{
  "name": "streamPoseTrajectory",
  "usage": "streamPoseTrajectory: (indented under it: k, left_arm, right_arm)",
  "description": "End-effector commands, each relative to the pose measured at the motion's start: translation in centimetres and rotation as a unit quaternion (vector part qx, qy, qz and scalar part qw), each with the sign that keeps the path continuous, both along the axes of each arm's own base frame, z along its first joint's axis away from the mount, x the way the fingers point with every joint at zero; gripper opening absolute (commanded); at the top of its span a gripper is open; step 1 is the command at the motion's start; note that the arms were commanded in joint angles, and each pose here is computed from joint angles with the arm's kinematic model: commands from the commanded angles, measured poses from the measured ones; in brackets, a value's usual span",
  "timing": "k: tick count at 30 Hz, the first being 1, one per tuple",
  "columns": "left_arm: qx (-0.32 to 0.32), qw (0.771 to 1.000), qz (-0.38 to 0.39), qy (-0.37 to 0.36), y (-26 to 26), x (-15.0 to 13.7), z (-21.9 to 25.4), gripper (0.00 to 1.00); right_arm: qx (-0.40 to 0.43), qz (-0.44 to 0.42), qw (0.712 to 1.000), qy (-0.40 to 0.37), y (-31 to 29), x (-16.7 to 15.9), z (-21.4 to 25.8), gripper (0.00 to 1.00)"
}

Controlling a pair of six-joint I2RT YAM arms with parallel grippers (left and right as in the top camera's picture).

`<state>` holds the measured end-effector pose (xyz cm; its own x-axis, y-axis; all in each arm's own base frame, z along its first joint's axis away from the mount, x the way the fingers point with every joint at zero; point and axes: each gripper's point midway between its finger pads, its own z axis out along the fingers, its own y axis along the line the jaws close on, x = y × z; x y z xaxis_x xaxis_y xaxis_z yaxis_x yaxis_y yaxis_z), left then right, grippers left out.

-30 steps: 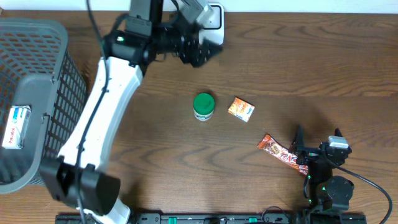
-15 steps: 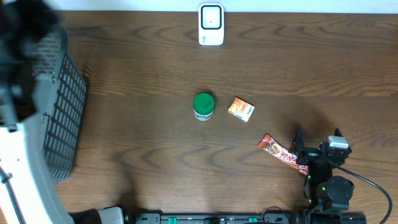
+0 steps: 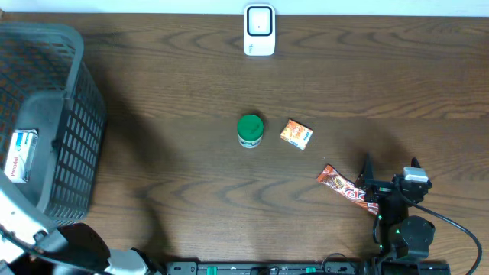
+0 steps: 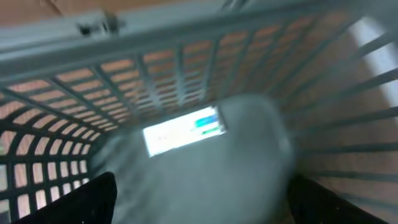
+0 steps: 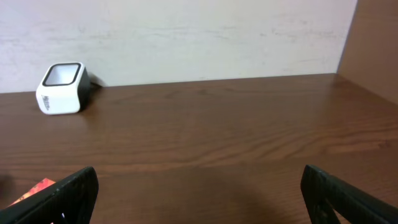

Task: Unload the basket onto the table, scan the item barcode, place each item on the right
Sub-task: 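Move the left gripper back toward the basket, then grasp the white medicine box inside the basket with the left gripper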

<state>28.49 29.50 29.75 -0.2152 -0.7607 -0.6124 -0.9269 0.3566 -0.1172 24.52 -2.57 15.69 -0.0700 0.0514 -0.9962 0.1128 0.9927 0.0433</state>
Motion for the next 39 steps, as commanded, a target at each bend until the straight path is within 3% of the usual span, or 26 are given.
streamPoseTrajectory:
  k: [1,5,13,18,25,29,39]
  left_arm:
    - [-0.023,0.993,-0.083,0.081,-0.1,0.2,-6.2,0.88]
    - [-0.032,0.974,-0.196,0.113,-1.1,1.3,-11.6,0.89]
    - [-0.028,0.961,-0.219,0.164,-0.3,0.9,-17.4,0.92]
    - [-0.020,0.931,-0.308,0.194,-0.5,1.8,-19.7,0.92]
    - [-0.003,0.920,-0.333,0.205,1.0,3.0,-22.0,0.91]
    - [-0.005,0.925,-0.318,0.206,2.6,2.6,-23.5,0.92]
    - [-0.074,0.932,-0.303,0.186,4.1,0.4,-28.5,0.91]
  right_arm:
    - [0.005,-0.003,1.000,-0.001,-0.1,0.0,0.0,0.99]
    - [0.005,-0.003,1.000,-0.001,-0.1,0.0,0.0,0.99]
    - [0.005,-0.003,1.000,-0.001,-0.1,0.0,0.0,0.99]
    - [0.005,-0.003,1.000,-0.001,-0.1,0.0,0.0,0.99]
    - [0.005,-0.003,1.000,-0.001,-0.1,0.0,0.0,0.99]
    - [0.005,-0.003,1.000,-0.001,-0.1,0.0,0.0,0.99]
    - [0.005,-0.003,1.000,-0.001,-0.1,0.0,0.0,0.99]
